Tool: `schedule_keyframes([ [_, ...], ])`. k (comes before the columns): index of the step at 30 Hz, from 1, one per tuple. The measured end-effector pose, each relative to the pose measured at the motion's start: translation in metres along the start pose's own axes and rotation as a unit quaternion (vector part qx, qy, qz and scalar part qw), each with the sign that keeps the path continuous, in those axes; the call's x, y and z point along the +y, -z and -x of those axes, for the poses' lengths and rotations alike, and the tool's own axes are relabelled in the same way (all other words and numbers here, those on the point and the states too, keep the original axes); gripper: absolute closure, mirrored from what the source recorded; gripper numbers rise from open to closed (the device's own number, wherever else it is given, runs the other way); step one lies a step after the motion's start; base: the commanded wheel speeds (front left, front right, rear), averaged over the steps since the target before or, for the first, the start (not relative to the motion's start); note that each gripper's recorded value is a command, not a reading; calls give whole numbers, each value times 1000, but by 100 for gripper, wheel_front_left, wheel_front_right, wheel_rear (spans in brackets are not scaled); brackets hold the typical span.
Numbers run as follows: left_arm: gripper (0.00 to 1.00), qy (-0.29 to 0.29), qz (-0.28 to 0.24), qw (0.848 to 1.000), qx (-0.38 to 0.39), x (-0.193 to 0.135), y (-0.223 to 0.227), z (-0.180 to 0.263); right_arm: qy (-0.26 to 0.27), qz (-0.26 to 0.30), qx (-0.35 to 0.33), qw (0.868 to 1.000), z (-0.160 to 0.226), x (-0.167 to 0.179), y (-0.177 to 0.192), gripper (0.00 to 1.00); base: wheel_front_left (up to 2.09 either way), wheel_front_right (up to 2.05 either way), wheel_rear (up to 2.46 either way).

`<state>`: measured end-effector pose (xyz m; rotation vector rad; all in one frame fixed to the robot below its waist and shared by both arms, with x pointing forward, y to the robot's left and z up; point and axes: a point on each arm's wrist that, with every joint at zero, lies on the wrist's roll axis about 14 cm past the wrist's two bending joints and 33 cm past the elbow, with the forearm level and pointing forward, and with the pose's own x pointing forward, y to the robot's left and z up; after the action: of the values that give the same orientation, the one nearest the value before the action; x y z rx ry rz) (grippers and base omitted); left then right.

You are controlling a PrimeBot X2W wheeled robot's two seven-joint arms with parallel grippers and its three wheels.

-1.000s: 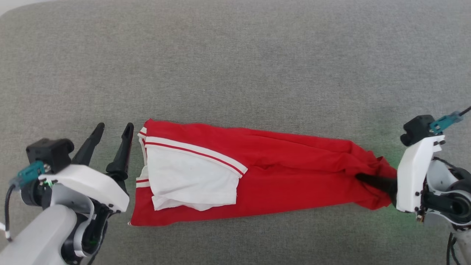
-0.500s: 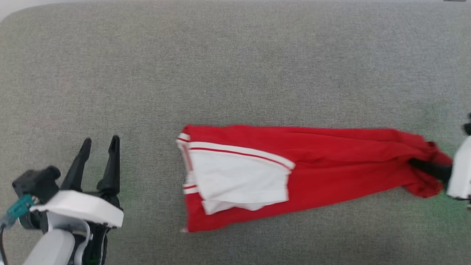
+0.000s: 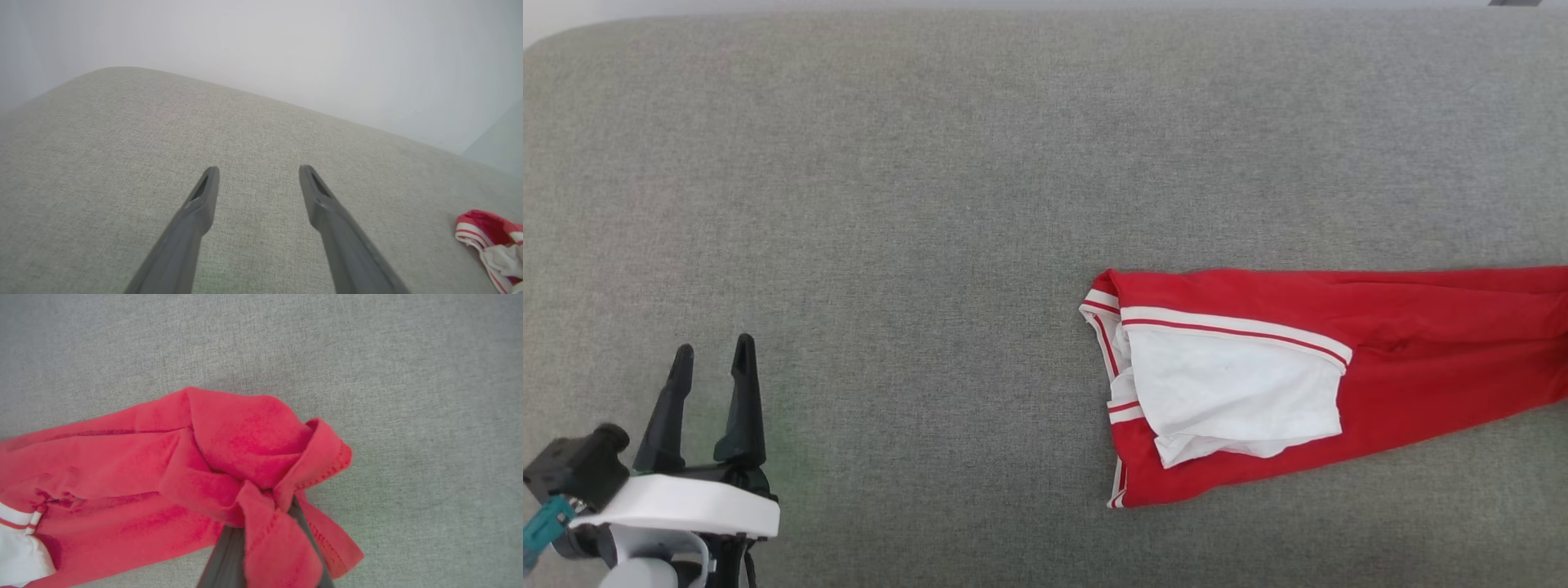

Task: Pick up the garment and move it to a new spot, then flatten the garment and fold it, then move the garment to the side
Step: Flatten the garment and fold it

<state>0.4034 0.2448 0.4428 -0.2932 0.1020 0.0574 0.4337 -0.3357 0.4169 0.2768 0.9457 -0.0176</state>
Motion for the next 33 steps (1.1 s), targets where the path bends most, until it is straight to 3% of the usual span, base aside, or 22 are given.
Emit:
schedule_keyframes([
  [4, 0, -8, 9, 1000, -4, -1, 3, 5, -4, 5, -10, 1000, 7, 2, -5, 100, 0, 0, 0],
  [11, 0, -1, 19, 1000, -12, -11, 1, 6, -103, 47, -11, 994, 22, 65, -1, 100, 0, 0, 0],
  [23, 0, 15, 23, 999, -16, -23, -3, 13, -259, 157, 35, 952, 20, 199, 46, 100, 0, 0, 0],
  [33, 0, 0, 32, 999, -23, -16, -8, 25, -302, 208, 68, 928, -7, 263, 70, 100, 0, 0, 0],
])
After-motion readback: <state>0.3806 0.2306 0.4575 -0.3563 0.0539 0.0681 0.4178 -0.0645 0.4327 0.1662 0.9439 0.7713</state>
